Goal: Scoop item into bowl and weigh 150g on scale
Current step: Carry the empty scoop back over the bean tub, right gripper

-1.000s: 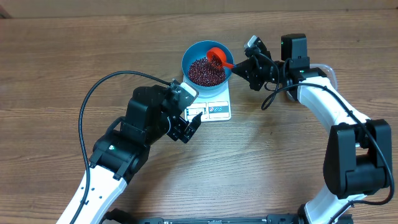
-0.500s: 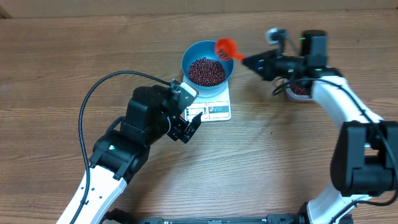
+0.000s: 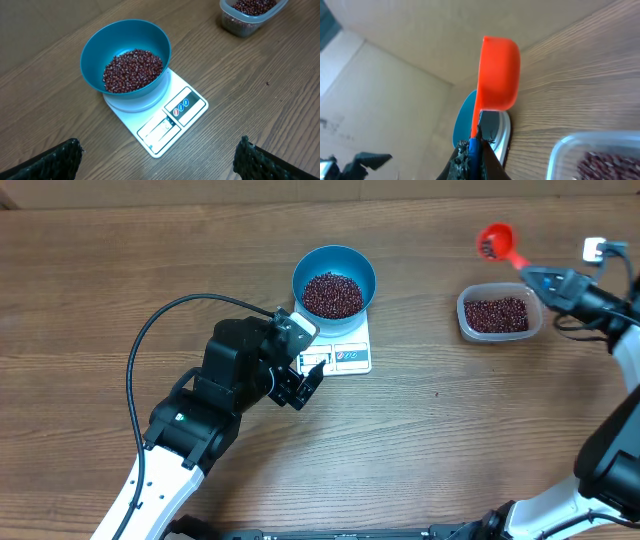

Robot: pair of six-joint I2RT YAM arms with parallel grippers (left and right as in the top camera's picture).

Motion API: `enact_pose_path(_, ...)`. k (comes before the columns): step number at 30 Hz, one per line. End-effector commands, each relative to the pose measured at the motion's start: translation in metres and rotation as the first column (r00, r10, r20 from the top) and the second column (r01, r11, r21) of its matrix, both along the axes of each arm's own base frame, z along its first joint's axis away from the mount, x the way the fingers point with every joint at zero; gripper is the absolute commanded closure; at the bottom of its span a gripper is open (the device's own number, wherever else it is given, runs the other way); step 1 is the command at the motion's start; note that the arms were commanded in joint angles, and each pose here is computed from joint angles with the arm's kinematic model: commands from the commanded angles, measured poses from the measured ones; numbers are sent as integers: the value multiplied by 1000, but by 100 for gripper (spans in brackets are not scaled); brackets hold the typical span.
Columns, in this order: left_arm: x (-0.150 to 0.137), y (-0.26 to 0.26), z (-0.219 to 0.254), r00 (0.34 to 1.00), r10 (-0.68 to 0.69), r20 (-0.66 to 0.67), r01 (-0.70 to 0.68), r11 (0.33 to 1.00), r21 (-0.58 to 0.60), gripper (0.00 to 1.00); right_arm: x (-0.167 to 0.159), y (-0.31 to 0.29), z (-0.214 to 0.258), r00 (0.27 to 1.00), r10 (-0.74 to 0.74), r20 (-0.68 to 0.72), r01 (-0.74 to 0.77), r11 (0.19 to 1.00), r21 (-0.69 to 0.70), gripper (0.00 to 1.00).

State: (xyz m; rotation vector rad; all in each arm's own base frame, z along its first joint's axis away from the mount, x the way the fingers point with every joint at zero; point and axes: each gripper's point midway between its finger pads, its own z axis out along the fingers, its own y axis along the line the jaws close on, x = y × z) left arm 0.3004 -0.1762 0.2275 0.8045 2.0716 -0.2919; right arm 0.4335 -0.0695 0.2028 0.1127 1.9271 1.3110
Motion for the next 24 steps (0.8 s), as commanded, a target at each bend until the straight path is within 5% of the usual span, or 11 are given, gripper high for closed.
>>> enact_pose_path(1, 0, 3, 3, 1000, 19, 3, -19, 1000, -10, 0, -10, -6, 28, 996, 8, 88, -5, 1000, -30, 96)
enact_pose_path(13, 0, 3, 2, 1000, 19, 2, -19, 1000, -10, 0, -36, -38, -5, 975, -217, -48, 173, 877, -448, 96)
enact_pose_path(24, 1, 3, 2, 1000, 19, 0, -19, 1000, -9, 0, -66, -44, -34, 961, -236, -143, 43, 641, -766, 96)
